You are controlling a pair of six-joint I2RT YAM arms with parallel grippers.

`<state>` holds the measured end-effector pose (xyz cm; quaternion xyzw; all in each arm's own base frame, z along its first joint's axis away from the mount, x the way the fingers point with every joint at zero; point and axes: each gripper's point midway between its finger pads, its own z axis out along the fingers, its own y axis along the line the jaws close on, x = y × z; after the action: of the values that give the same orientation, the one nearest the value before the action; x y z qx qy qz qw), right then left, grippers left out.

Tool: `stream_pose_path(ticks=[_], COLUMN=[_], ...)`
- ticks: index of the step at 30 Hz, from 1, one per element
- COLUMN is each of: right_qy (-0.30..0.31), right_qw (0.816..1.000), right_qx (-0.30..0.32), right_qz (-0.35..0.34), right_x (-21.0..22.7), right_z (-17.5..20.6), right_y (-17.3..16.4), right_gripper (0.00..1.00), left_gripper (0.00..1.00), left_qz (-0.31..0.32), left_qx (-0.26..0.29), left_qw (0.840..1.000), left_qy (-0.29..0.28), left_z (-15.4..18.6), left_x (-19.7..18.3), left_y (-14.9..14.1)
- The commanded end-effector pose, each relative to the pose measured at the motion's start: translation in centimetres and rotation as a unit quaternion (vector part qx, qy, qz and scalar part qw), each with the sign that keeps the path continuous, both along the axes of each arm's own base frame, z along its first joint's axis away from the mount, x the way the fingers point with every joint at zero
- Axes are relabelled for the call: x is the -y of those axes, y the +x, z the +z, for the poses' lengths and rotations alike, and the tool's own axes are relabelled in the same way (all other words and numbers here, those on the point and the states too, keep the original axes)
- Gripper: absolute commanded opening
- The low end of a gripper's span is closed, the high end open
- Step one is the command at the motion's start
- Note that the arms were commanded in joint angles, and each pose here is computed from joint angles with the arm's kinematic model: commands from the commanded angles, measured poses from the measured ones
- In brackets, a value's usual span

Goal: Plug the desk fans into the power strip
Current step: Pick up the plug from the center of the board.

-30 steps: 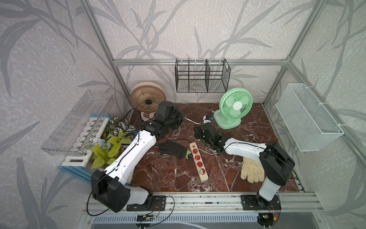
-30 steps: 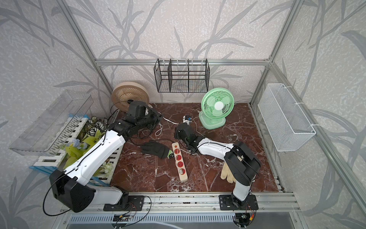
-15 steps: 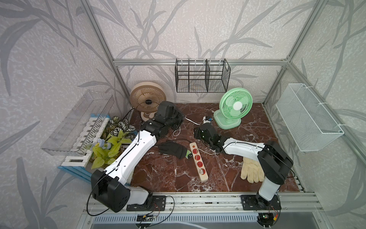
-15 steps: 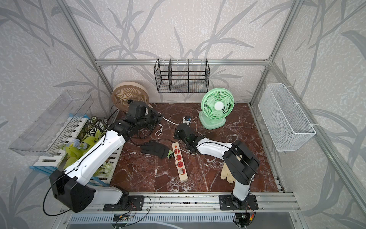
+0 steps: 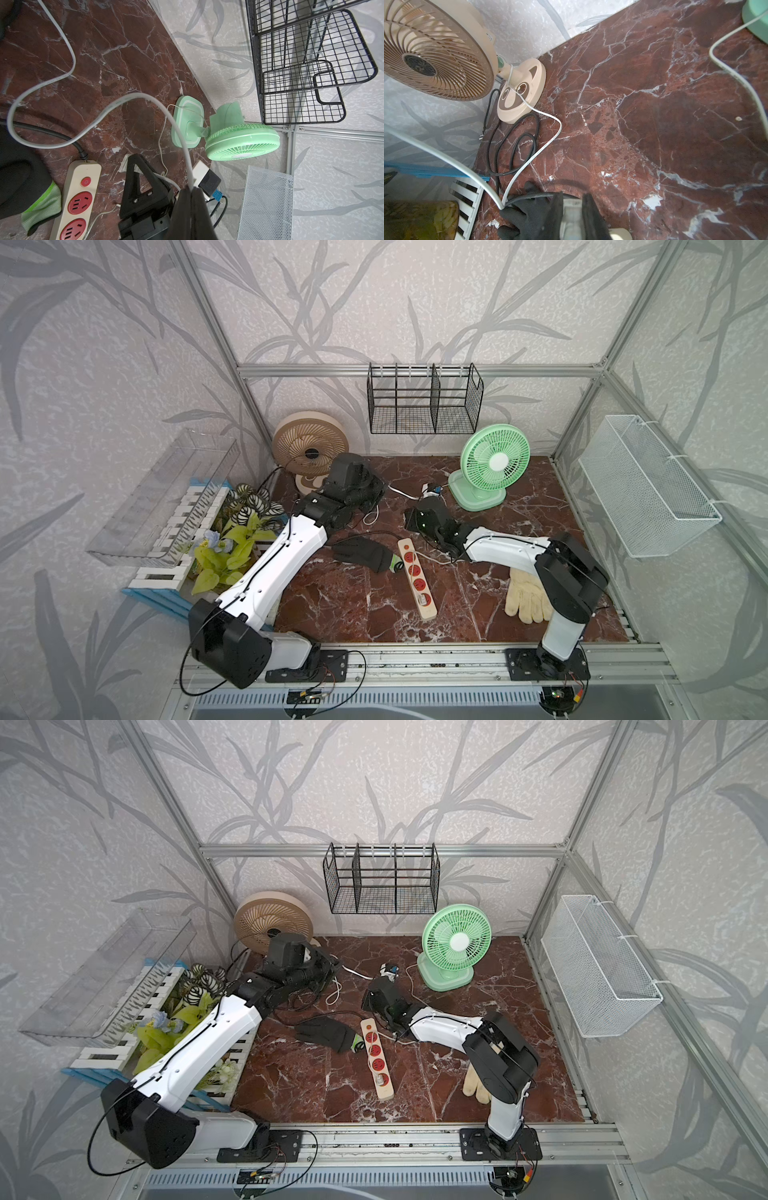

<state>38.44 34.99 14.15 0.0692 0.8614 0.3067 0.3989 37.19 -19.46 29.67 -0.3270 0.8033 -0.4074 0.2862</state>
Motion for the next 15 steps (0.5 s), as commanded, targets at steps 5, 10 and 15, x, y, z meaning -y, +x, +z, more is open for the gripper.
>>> stream_pose_path(ticks=[5,10,15], right_qy=[-0.004,-0.009,-0.019], right_qw=[0.999,0.993,0.984], right_qx=[0.005,0.01,-0.004], right_qz=[0.04,0.113,0.175], right_x=[0.4,0.5,0.1], right_z=[0.9,1.5,0.8], right_y=[-0.8,-3.2,-5.4], right_gripper=[0.0,0.0,0.0], left_gripper=[0.0,0.0,0.0], left_qz=[-0.021,-0.042,-0.076], left_qx=[0.029,0.045,0.068], left_qw=[0.999,0.997,0.991], left_qy=[0.015,0.046,0.086], left_z=[0.8,0.0,-1.3], left_x=[0.3,0.4,0.6], left_y=[-0.1,0.2,0.4])
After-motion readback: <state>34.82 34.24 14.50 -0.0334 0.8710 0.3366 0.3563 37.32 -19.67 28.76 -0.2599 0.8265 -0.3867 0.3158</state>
